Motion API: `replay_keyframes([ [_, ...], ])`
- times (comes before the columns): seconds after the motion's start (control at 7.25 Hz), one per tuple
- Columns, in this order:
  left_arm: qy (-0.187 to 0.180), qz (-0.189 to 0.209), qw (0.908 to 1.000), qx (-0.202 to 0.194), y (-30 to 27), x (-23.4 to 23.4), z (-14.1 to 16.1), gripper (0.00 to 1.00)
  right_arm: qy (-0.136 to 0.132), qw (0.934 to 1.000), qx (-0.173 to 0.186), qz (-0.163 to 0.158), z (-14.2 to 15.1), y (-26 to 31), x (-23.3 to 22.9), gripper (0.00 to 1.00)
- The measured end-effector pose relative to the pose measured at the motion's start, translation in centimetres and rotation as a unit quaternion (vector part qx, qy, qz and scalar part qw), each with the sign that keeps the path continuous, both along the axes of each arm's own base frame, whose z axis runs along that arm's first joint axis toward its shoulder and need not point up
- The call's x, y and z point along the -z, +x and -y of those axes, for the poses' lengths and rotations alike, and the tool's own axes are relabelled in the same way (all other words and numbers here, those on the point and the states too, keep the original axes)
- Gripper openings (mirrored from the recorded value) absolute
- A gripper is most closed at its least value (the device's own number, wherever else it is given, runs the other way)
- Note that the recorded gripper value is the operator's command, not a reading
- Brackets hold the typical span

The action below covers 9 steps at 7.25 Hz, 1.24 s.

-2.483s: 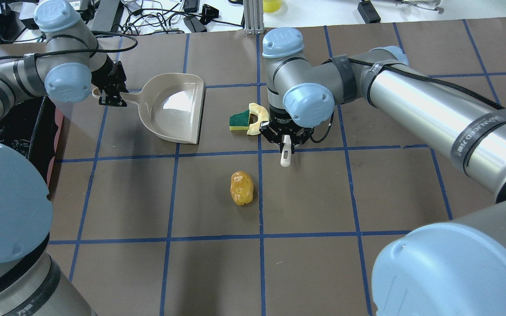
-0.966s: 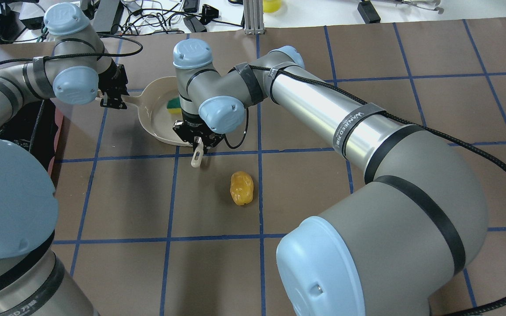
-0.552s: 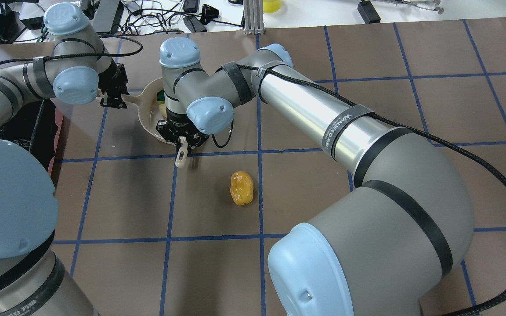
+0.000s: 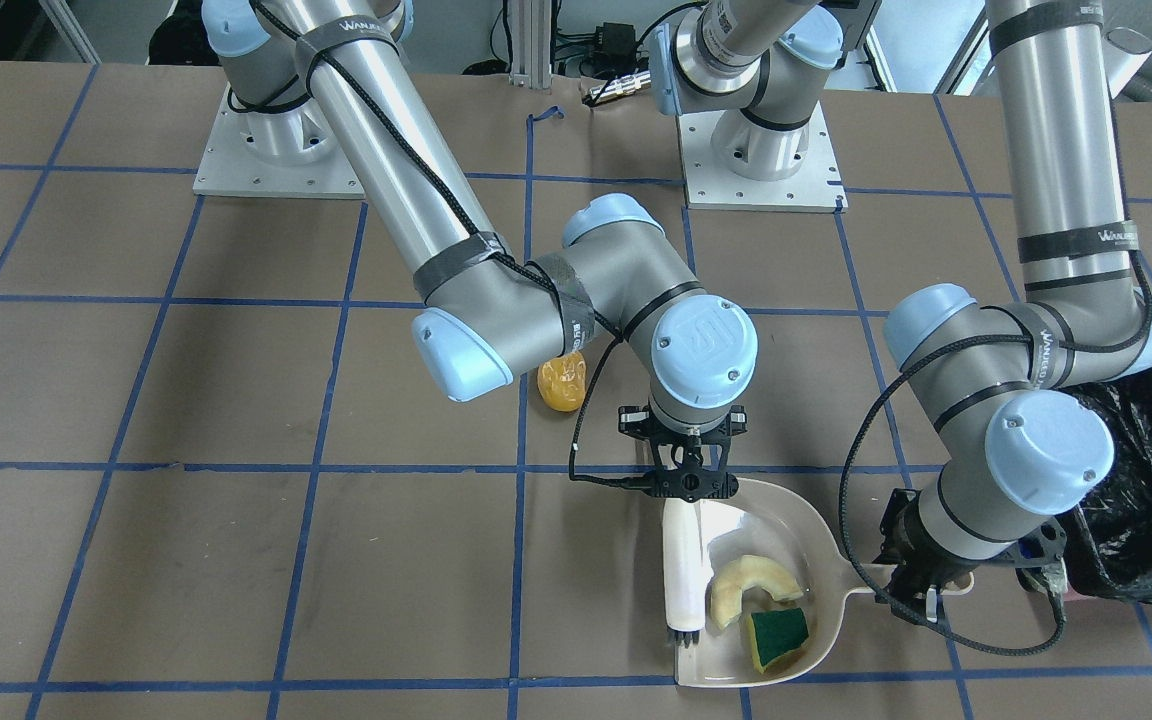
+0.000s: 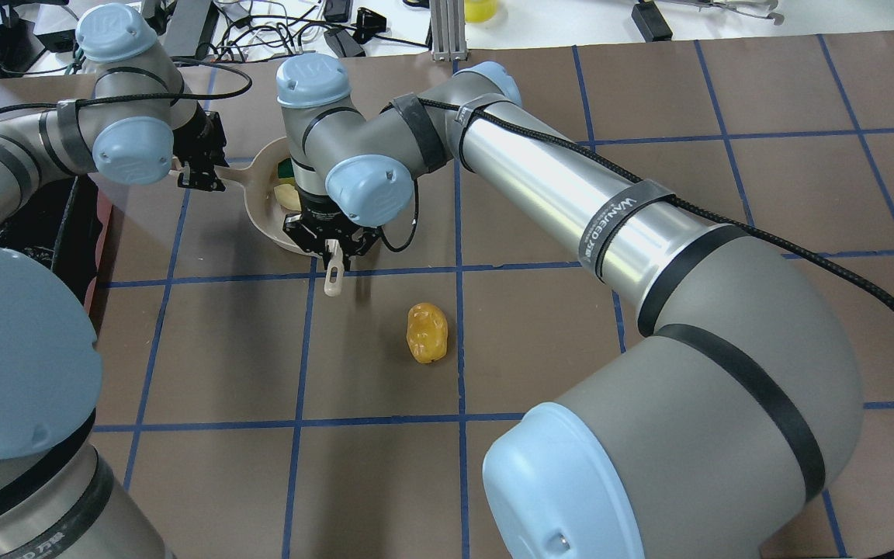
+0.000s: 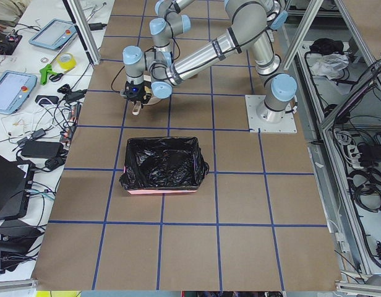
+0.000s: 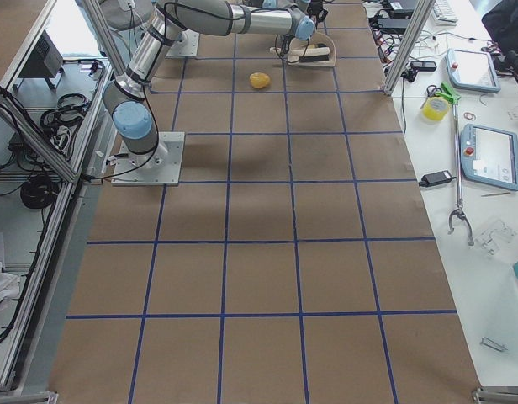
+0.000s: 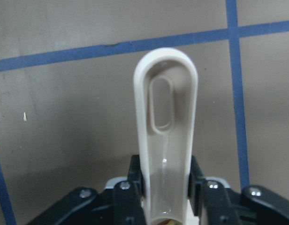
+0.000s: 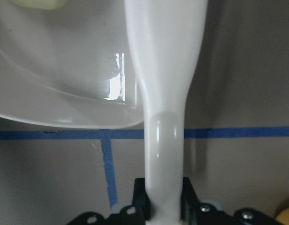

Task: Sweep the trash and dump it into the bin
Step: 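Move the dustpan toward the potato with the left gripper while the right repositions the brush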

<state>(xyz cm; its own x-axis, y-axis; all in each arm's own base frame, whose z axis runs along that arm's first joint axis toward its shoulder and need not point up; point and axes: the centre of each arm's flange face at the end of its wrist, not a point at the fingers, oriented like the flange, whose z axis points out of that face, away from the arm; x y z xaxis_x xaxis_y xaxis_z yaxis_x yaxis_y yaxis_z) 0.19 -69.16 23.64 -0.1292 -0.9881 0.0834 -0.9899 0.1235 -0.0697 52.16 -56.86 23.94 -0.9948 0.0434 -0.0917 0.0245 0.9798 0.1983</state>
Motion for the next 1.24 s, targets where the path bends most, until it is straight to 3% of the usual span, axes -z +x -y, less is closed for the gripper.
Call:
replay_keyframes([
  [0.41,-0.004,0.0,1.0,0.002,-0.2,-1.4,-1.0,0.0,0.037,0.9967,-0.03,-0.065,-0.8,-6.5,-5.9,0.0],
  [0.55,0.0,-0.001,1.0,0.007,-0.5,-1.5,-2.2,0.0,0.054,0.9945,-0.041,-0.079,-2.3,-9.6,-7.6,0.0],
  [0.97,0.019,-0.022,0.9993,0.022,-2.3,-1.8,-7.9,0.0,0.083,0.9909,-0.052,-0.092,-11.6,-16.8,-8.6,0.0],
  [1.24,0.035,-0.026,0.9989,0.019,-3.0,-1.4,-11.9,0.0,0.093,0.9898,-0.046,-0.097,-16.3,-19.0,-7.2,0.0],
])
